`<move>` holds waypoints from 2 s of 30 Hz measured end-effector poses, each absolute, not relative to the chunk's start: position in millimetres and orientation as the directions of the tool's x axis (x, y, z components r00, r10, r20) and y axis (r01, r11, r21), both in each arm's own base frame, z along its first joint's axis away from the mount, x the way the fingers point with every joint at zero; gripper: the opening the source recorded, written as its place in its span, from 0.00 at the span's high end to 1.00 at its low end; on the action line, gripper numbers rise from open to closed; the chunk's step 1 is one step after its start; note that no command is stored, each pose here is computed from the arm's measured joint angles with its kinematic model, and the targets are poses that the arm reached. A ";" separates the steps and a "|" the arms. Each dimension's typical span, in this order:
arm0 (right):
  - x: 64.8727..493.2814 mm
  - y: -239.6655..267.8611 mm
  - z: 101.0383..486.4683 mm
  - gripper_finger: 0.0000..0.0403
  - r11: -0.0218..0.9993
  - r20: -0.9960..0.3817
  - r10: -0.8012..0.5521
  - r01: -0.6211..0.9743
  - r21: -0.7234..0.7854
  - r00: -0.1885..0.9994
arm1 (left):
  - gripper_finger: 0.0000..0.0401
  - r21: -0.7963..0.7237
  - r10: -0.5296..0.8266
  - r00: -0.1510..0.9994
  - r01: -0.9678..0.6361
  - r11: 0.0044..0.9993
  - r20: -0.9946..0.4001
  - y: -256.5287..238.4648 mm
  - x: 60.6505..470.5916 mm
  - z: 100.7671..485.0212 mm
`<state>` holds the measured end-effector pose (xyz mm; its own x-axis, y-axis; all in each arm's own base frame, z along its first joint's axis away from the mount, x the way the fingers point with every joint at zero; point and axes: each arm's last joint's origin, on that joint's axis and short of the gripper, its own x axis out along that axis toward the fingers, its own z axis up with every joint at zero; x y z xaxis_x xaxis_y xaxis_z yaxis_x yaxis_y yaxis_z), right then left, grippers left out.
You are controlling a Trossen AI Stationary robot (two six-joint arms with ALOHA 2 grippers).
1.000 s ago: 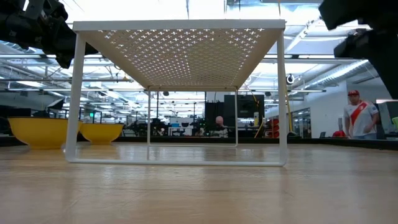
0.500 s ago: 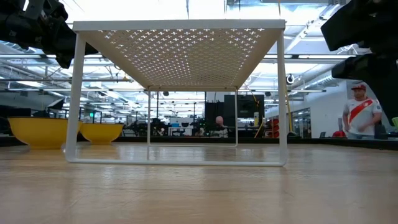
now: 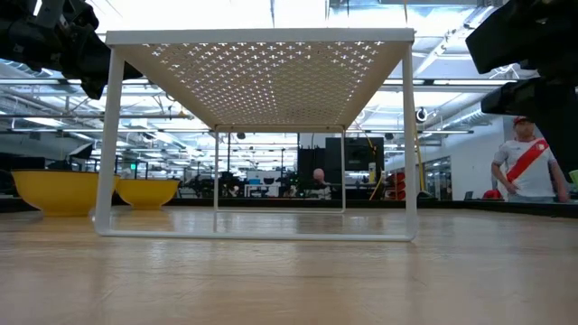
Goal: Pick & Place Mini bowls
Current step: Stack the green bowl on the green bowl on the shelf
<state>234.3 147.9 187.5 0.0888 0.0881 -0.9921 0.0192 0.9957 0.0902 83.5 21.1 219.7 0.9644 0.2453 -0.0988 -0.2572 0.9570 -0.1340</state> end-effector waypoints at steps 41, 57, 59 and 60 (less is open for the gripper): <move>239.3 142.2 187.7 0.79 0.993 -0.989 0.118 -0.028 0.116 0.087 | 0.78 -0.134 0.246 0.964 -0.257 0.957 -0.099 21.1 83.5 219.7; 240.4 142.7 185.0 0.65 0.992 -0.986 0.129 -0.030 0.126 0.108 | 0.78 -0.134 0.245 0.964 -0.257 0.957 -0.099 21.1 83.5 219.7; 239.7 142.4 180.2 0.65 0.991 -0.984 0.136 -0.031 0.133 0.118 | 0.78 -0.134 0.246 0.964 -0.258 0.957 -0.099 21.2 83.5 219.7; 239.0 142.4 178.0 0.65 0.989 -0.983 0.147 -0.032 0.144 0.113 | 0.78 -0.134 0.245 0.964 -0.257 0.957 -0.099 21.1 83.5 219.7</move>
<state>239.0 142.4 178.0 0.1133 0.1466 -0.9827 -0.0320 0.9891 0.1439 83.5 21.1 219.7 0.9644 0.2454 -0.0988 -0.2573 0.9570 -0.1343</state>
